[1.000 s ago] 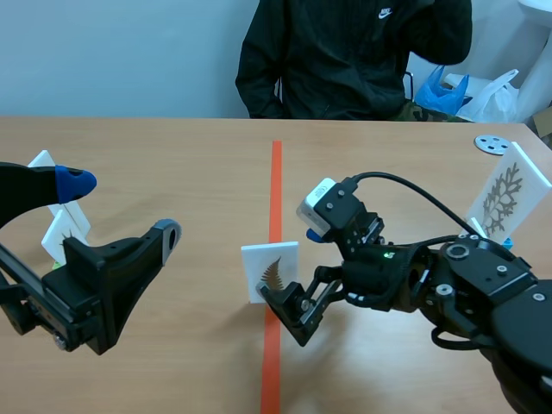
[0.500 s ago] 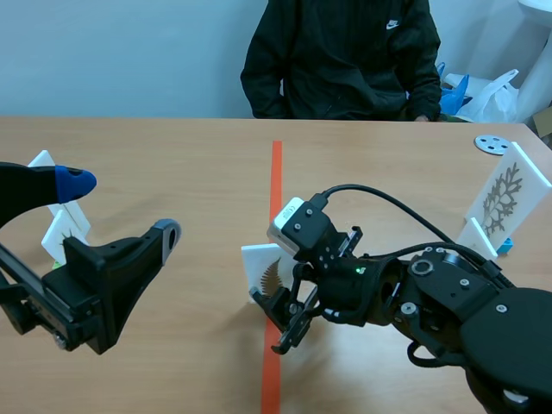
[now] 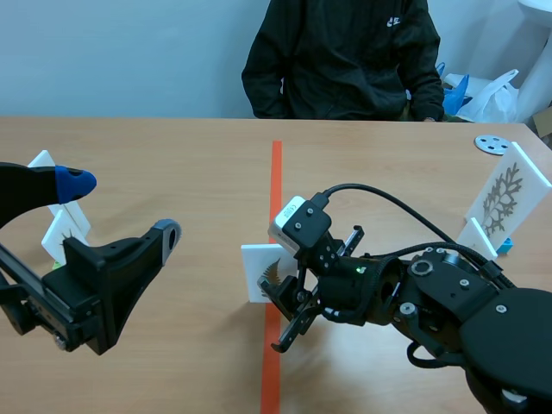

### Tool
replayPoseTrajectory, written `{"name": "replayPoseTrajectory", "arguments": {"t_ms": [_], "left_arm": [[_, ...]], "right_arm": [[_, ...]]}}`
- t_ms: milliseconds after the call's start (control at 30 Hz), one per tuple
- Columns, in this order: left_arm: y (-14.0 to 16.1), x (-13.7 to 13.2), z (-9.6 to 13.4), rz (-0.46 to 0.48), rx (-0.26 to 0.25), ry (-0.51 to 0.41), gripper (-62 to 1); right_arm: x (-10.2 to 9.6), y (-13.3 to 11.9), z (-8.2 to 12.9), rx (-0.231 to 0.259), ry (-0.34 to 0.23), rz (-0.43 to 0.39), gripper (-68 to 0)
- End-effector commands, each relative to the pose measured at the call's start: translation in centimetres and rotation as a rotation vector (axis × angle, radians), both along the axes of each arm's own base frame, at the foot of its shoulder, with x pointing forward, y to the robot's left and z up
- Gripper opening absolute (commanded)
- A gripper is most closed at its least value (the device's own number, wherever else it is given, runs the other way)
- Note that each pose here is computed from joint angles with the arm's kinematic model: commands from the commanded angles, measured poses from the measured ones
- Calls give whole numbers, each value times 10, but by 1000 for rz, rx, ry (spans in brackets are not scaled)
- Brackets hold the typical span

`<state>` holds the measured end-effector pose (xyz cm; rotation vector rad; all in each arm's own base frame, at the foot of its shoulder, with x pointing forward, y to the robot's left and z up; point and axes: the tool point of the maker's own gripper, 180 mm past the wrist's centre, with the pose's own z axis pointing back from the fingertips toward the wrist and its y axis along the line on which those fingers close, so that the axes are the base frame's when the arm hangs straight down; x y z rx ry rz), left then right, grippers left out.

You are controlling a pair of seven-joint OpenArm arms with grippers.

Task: Sort the leaf by its shape. The table is split by an orange tape line. A compound leaf with several leaflets goes to the left side, a simple leaf with one blade goes to the right side. Return to the home posture when a red brick is placed on the table.

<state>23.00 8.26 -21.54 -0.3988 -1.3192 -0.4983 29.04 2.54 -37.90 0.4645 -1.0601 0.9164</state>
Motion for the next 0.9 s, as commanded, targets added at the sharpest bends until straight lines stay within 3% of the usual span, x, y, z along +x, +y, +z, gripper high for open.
{"name": "replayPoseTrajectory", "arguments": {"t_ms": [0,67,233,367,567,667,867], "left_arm": [[0,1,5,3,-18,-18,14],[0,1,5,3,-18,-18,14],[0,1,5,3,-18,-18,14],[0,1,5,3,-18,-18,14],[0,1,5,3,-18,-18,14],[0,1,5,3,-18,-18,14],[0,1,5,3,-18,-18,14]], "right_arm": [[10,0,12,17,-35,-9,-464],[10,-1,11,12,-31,-9,-503],[10,-1,11,11,-31,-10,-521],[10,-2,10,5,-27,-11,-591],[10,-2,10,4,-27,-11,-608],[10,-3,10,4,-28,-13,-661],[12,-3,15,7,-43,-9,-662]]}}
